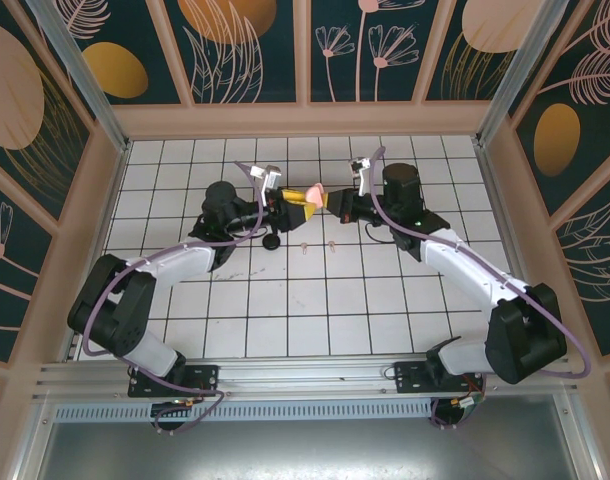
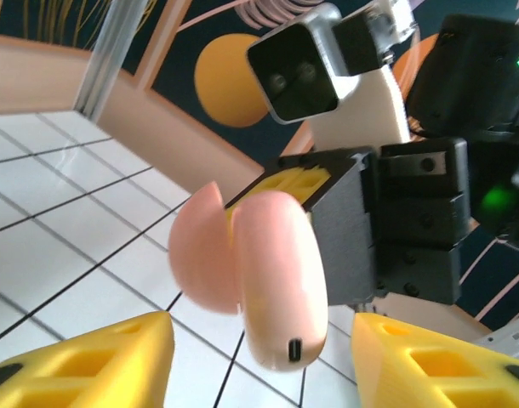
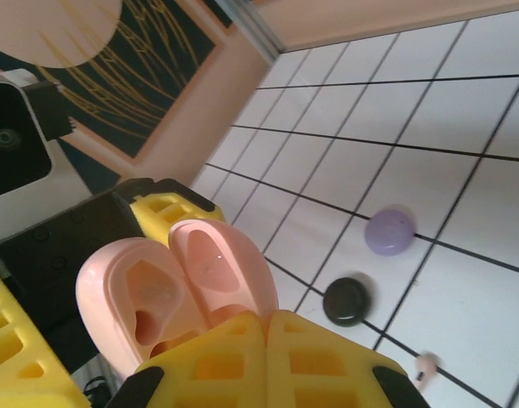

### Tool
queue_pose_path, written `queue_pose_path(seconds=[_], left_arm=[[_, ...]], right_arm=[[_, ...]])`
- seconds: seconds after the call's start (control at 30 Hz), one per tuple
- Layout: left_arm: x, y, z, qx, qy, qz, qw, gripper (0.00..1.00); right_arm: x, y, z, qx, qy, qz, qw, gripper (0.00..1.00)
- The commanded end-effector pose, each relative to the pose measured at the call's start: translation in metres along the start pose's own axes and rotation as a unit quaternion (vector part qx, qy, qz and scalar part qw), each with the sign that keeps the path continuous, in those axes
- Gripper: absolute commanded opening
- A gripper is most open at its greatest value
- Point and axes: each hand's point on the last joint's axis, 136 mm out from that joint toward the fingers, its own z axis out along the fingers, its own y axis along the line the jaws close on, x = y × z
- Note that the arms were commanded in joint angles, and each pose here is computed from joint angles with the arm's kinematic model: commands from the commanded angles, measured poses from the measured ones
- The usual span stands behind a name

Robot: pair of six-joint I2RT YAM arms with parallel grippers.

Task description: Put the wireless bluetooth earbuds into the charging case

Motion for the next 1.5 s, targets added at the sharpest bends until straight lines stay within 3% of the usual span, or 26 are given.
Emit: queue_pose_path(seconds=[0.0, 0.3, 0.5, 0.77, 1.47], left_arm=[[-0.021, -0.002, -0.01, -0.03, 0.012, 0.064, 0.997, 0.62], [-0.013, -0.006, -0.014, -0.022, 0.15, 0.104, 0.983, 0.74], [0.002, -0.005, -0.015, -0.003, 0.212, 0.091, 0.973, 0.74], [0.014, -0.012, -0.017, 0.032, 0.239, 0.069, 0.968, 0.61], [0.021, -0.01, -0.01, 0.058, 0.237, 0.048, 0.969, 0.56]], right_arm=[[-0.004, -0.01, -0.007, 0.053, 0.011, -0.043, 0.998, 0.0], [0.008, -0.028, -0.015, 0.132, 0.062, -0.123, 0.982, 0.0], [0.015, -0.023, -0.017, 0.141, 0.095, -0.169, 0.971, 0.0], [0.021, -0.006, -0.015, 0.121, 0.111, -0.201, 0.966, 0.0], [0.023, 0.015, 0.011, 0.102, 0.132, -0.226, 0.96, 0.0]])
